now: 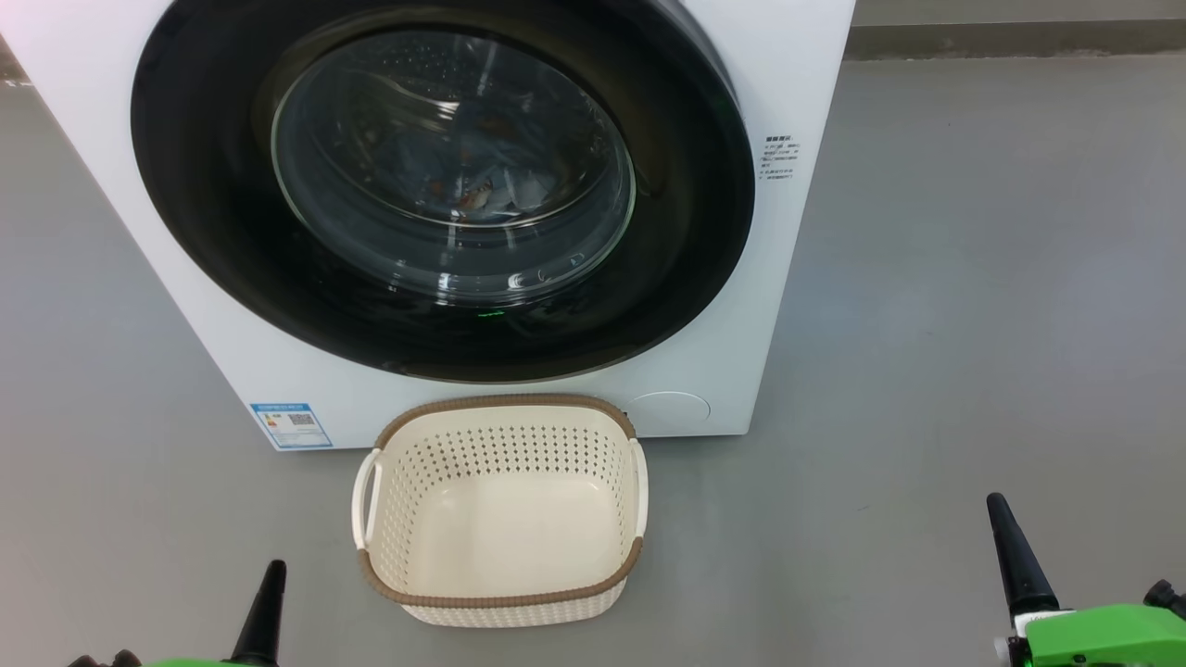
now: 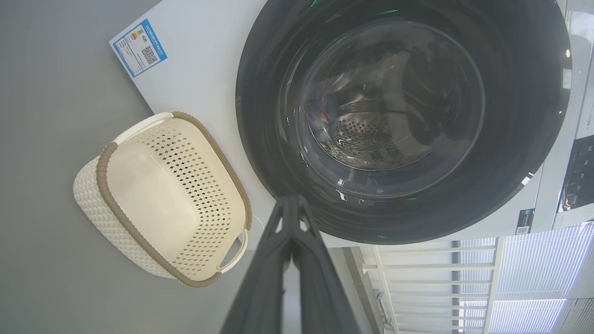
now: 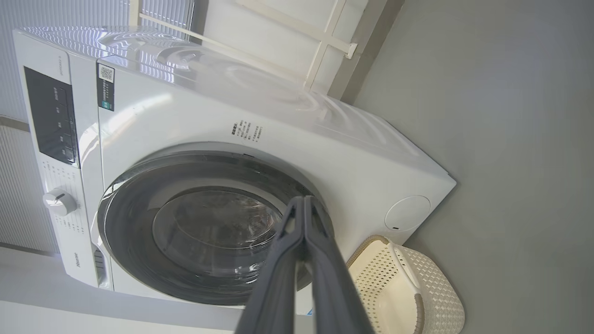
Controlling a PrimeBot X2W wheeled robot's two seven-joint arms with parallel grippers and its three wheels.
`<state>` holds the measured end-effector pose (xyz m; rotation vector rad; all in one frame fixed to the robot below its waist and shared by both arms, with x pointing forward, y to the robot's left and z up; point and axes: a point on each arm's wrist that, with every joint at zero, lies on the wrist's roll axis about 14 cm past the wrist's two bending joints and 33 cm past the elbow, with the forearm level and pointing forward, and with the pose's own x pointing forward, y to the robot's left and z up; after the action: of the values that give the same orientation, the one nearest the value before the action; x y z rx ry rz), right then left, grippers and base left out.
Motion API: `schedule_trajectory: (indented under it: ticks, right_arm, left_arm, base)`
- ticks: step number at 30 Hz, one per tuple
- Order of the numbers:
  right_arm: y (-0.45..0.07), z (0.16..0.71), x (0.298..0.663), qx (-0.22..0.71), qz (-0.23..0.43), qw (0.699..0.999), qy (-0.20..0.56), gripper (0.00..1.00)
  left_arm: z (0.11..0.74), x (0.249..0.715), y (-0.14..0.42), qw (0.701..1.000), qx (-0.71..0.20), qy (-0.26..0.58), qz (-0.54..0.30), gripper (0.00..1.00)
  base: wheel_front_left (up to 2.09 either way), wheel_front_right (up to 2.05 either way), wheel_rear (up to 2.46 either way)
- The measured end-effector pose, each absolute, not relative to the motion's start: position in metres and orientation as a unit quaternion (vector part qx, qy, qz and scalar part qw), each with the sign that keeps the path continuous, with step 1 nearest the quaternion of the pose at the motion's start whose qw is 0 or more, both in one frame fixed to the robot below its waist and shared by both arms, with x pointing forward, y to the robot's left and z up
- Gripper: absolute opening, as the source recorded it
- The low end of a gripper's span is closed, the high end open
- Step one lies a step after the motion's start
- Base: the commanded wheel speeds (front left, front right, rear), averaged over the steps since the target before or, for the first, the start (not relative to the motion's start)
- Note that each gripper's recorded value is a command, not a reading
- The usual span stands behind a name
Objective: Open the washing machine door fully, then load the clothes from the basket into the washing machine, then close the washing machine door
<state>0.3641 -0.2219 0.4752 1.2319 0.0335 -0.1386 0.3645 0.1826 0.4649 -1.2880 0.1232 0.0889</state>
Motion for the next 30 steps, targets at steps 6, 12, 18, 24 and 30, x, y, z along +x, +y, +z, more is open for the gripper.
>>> schedule_trajectory:
  ticks: [6, 12, 18, 24, 30]
  right_arm:
    - [-0.220, 0.476, 0.366, 0.606, -0.060, 0.793, 0.016, 0.00]
    - [-0.217, 0.475, 0.366, 0.633, -0.058, 0.771, 0.018, 0.00]
    - [-0.214, 0.481, 0.372, 0.661, -0.047, 0.749, 0.013, 0.00]
    - [-0.212, 0.480, 0.372, 0.688, -0.044, 0.724, 0.015, 0.00]
    - [-0.210, 0.485, 0.376, 0.705, -0.037, 0.708, 0.011, 0.00]
  left_arm:
    - [0.466, 0.366, 0.183, 0.778, -0.624, 0.056, 0.040, 0.00]
    - [0.471, 0.369, 0.184, 0.758, -0.649, 0.051, 0.035, 0.00]
    - [0.476, 0.373, 0.183, 0.738, -0.672, 0.045, 0.027, 0.00]
    - [0.477, 0.373, 0.183, 0.717, -0.695, 0.044, 0.024, 0.00]
    - [0.482, 0.377, 0.183, 0.701, -0.712, 0.038, 0.018, 0.00]
  base:
    - [0.00, 0.00, 0.00]
    - [0.00, 0.00, 0.00]
    - [0.00, 0.00, 0.00]
    - [0.00, 0.00, 0.00]
    - [0.00, 0.00, 0.00]
